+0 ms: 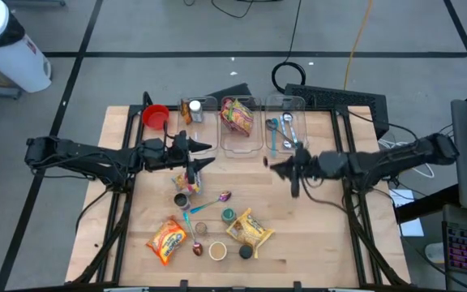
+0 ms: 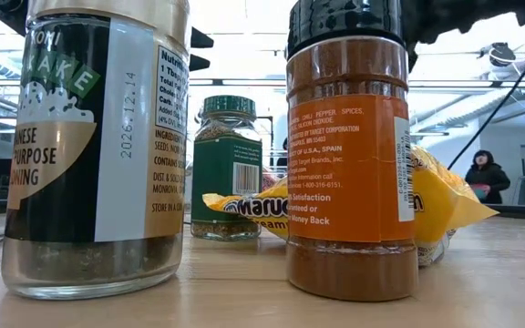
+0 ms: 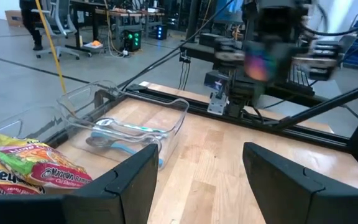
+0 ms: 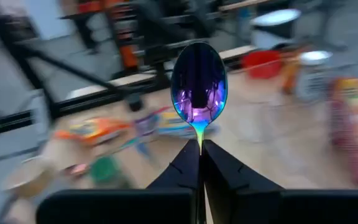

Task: Pick & Place Food Item
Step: Put the right blue spoon into the right transparent bin

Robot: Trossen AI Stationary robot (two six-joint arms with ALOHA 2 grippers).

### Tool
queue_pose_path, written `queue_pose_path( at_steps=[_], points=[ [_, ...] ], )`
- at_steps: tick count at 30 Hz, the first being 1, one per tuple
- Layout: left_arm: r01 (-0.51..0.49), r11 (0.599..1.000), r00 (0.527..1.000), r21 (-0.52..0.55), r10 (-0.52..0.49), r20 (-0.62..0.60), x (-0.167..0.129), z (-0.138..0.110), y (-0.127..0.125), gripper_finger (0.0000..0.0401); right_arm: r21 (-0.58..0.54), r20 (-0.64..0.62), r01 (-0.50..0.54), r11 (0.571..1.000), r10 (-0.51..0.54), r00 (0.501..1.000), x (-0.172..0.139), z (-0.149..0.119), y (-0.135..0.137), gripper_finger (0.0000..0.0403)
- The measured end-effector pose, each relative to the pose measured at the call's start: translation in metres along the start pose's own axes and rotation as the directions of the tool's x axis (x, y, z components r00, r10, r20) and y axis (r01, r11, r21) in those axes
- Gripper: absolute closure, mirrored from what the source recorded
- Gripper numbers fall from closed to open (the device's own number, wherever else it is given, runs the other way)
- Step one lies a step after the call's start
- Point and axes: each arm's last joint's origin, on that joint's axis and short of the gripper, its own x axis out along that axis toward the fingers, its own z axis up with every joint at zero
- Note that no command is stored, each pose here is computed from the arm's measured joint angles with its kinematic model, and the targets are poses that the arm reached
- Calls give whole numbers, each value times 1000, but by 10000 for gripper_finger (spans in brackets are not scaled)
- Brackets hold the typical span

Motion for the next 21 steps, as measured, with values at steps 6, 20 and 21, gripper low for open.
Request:
queue_pose_path(
  at_steps=[6,20,21],
  points=[
    [-3,1000,1000,3,3,-16,0,-2,0,157,27,10,279,960,-280,960,10,9,-59,403],
    [-14,1000,1000,4,14,-26,0,-3,1,157,123,-295,666,735,-614,732,28,-52,-171,401],
    [-15,1000,1000,4,15,-26,0,-3,1,157,122,-312,676,727,-619,721,29,-57,-175,401]
  ],
)
